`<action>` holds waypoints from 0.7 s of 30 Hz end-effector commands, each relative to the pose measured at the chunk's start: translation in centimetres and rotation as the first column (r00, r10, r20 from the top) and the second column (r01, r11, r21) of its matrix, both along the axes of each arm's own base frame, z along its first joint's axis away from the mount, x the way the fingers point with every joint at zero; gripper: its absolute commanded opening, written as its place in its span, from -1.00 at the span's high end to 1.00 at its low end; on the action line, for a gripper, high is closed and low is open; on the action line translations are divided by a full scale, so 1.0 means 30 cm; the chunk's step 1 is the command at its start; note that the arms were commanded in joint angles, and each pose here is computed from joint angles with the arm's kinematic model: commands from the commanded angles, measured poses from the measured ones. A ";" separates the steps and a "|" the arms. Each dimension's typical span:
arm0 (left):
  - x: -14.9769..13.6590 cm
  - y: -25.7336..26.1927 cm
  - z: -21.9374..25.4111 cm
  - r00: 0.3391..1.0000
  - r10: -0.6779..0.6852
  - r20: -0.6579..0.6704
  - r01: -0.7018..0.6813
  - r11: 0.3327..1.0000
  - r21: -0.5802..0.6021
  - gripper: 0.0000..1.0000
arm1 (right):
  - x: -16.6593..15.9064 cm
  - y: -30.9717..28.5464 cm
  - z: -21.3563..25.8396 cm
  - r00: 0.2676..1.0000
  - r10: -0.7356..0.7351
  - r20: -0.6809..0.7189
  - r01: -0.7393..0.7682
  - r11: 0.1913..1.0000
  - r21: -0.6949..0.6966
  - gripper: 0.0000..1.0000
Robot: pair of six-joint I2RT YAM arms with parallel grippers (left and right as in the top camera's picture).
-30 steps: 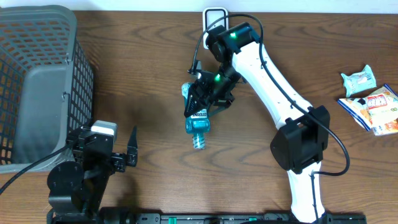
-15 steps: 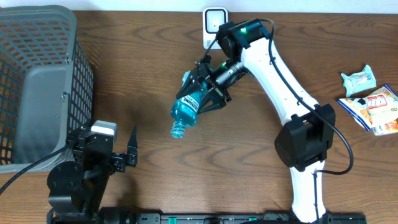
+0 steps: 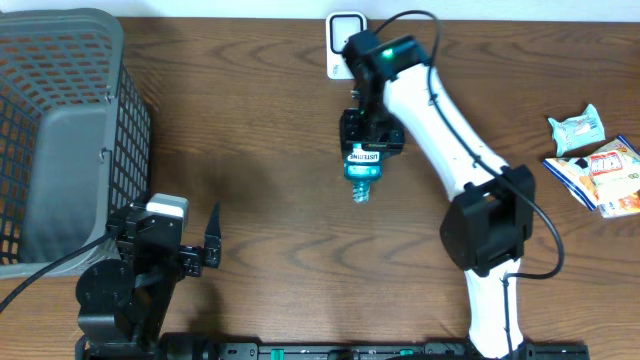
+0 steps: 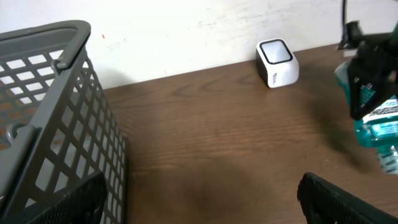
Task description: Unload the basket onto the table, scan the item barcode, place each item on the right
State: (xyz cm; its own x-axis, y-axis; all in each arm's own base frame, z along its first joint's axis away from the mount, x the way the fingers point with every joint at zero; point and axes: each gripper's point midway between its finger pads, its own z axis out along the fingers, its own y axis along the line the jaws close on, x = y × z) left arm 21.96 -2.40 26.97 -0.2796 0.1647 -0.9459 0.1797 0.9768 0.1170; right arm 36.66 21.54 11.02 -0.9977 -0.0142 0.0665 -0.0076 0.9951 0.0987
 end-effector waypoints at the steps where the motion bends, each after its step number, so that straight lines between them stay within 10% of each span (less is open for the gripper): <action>1: -0.002 -0.008 0.012 1.000 -0.010 0.009 0.010 1.000 -0.013 -0.96 | 0.004 0.006 -0.041 0.996 0.037 0.085 -0.027 0.992 -0.120 0.69; 9: -0.002 -0.008 0.011 1.000 -0.010 0.008 0.010 1.000 -0.013 -0.96 | -0.039 0.072 -0.207 0.995 0.047 0.091 -0.037 0.993 -0.116 0.40; 21: -0.002 -0.008 0.011 1.000 -0.010 0.008 0.010 1.000 -0.013 -0.96 | -0.003 0.076 -0.087 0.991 0.076 0.115 -0.070 0.996 -0.052 -0.99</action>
State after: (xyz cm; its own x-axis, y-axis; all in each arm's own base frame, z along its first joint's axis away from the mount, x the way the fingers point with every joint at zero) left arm 21.96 -2.40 26.97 -0.2796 0.1651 -0.9458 0.1798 0.9767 0.1173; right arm 35.54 23.40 5.06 -0.9968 -0.0781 0.0150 -0.0780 0.9969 0.0046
